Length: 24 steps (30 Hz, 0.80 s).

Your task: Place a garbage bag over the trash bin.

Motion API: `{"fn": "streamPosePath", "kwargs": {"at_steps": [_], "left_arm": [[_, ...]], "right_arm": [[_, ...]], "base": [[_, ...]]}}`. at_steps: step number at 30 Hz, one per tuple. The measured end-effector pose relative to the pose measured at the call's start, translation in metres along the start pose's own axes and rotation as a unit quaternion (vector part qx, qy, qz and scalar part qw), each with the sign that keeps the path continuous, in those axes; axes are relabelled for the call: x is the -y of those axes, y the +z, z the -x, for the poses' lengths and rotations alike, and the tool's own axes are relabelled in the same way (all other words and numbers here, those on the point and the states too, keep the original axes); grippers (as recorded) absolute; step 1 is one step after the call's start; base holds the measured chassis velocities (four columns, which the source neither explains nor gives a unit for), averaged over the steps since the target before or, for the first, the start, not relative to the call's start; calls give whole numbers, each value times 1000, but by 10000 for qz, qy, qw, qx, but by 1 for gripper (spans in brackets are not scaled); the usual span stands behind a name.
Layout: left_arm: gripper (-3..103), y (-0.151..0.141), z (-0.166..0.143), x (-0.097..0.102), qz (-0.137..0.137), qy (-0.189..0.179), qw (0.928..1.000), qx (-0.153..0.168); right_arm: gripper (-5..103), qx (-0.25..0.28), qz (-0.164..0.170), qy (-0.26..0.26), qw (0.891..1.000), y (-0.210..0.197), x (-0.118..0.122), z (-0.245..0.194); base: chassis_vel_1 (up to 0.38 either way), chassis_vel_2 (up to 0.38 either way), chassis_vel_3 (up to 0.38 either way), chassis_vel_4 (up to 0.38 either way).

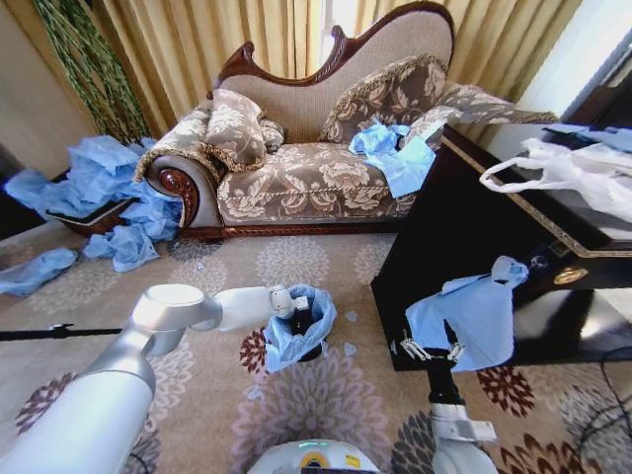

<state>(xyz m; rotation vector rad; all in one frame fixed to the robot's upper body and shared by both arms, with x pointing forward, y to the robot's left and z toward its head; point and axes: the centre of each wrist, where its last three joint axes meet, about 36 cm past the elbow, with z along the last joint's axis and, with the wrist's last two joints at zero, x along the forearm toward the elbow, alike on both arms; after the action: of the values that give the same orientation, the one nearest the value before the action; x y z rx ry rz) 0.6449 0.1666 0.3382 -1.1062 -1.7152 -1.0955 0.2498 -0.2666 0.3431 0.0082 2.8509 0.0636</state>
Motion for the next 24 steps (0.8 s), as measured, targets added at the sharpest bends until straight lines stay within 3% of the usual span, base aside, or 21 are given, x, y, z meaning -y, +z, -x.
{"fn": "streamPosePath", "kwargs": {"at_steps": [5, 11, 19, 24], "left_arm": [[0, 2, 1, 0, -180, 20, 9997, 138], [0, -18, 1, 13, -481, 203, 9968, 611], [0, -45, -27, 25, -420, 421, 9945, 859], [0, -51, -46, 19, -320, 343, 9950, 882]], "right_arm": [[100, -21, -19, 9, 10000, 0, 1, -1], [100, -43, -60, 0, 10000, 0, 2, -3], [100, 11, -72, 2, 10000, -4, 0, 2], [100, 34, -64, -7, 10000, -7, -2, 4]], "base": [[0, 0, 0, 0], [0, 0, 0, 0], [0, 0, 0, 0], [0, 0, 0, 0]]}}
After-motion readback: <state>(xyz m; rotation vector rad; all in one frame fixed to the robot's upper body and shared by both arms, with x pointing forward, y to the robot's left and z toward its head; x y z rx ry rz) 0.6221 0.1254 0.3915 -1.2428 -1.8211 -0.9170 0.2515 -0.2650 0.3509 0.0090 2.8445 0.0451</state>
